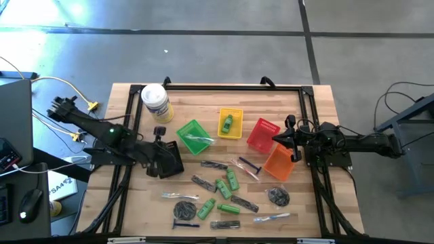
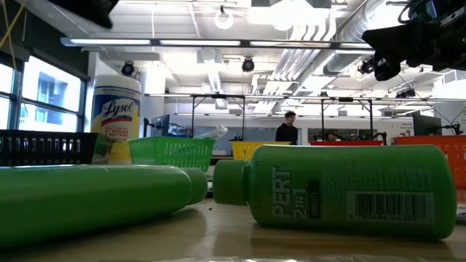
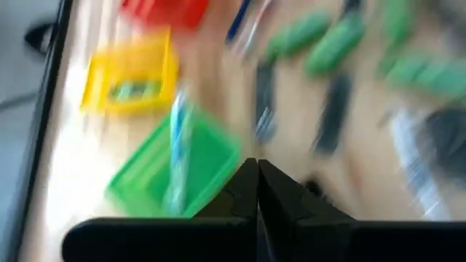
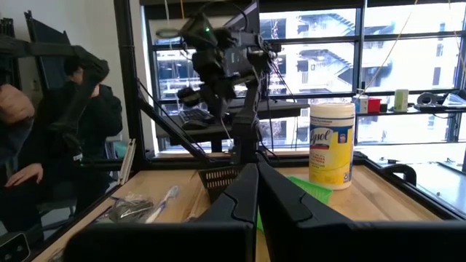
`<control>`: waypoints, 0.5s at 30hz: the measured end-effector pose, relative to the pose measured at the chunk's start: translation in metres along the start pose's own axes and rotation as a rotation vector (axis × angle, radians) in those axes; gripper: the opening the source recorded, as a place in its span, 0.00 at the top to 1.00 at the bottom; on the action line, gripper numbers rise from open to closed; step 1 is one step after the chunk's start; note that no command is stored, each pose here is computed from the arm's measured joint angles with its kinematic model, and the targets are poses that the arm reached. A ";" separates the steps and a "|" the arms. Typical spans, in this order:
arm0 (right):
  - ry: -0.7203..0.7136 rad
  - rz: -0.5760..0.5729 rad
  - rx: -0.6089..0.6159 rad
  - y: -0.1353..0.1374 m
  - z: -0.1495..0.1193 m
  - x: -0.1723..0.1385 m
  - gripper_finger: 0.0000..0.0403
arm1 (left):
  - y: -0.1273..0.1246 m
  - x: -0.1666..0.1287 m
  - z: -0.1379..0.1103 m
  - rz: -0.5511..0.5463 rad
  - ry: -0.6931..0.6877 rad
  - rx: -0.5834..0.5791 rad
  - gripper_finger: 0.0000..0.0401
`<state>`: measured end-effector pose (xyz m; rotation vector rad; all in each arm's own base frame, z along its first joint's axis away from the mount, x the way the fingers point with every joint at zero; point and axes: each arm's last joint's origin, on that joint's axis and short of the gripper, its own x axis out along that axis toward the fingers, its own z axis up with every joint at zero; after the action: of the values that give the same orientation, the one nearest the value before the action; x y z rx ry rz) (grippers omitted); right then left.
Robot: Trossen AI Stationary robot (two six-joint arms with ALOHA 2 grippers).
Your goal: Pick & Place Travel size toiletries
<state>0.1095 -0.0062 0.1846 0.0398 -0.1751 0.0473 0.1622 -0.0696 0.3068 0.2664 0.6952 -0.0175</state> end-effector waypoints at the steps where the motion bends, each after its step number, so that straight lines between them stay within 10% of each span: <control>1: 0.001 0.000 0.000 0.000 0.000 0.000 0.99 | -0.001 -0.001 -0.002 -0.018 -0.058 -0.001 0.99; 15: -0.001 -0.003 -0.001 0.000 0.000 0.000 0.99 | -0.002 0.024 -0.064 0.033 -0.498 -0.065 1.00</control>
<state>0.1095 -0.0063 0.1847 0.0391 -0.1756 0.0440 0.1405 -0.0541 0.2438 0.1995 0.1959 -0.0287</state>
